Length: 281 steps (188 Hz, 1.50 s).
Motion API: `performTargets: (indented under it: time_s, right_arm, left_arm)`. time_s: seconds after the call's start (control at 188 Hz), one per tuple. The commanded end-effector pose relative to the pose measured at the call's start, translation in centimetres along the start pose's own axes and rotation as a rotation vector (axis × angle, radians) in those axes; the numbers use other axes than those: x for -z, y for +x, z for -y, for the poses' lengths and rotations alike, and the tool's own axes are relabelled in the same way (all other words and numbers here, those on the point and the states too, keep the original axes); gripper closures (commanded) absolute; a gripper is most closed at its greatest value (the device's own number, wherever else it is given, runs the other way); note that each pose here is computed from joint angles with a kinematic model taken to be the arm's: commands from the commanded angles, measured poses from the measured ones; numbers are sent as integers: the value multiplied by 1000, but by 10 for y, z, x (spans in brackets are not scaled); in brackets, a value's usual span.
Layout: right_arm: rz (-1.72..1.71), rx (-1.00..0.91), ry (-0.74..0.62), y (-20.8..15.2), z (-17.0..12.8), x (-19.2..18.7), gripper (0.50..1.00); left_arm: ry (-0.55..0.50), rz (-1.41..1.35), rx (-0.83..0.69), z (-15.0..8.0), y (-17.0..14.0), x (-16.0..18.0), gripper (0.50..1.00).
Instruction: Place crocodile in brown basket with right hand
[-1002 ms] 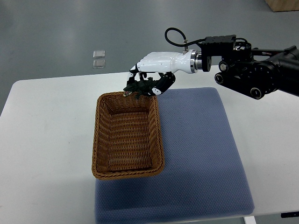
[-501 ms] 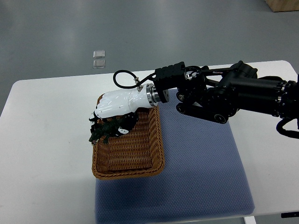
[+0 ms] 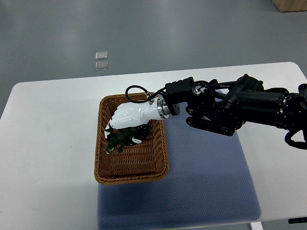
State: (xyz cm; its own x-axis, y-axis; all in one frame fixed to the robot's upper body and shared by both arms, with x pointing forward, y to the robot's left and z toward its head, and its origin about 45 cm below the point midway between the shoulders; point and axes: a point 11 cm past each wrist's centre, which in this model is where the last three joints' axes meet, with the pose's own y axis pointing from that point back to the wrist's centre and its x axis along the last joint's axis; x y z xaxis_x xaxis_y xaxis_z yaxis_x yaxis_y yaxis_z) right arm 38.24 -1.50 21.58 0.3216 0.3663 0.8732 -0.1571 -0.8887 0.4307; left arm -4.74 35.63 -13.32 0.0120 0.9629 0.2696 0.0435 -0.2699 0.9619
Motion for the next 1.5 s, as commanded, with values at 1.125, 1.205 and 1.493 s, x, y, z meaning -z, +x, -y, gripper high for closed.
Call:
performTargets:
  time_s: [1.125, 1.205, 1.493]
  right_arm:
    - [931, -456, -50, 54, -104, -75, 574]
    - [1079, -507, -55, 42, -108, -81, 574]
    - [1505, -720, -150, -9, -145, -122, 574]
  left_arm:
    - [0, 0, 0, 0, 0, 0, 500]
    - [0, 0, 0, 0, 0, 0, 500]
    - [0, 0, 0, 0, 0, 0, 500]
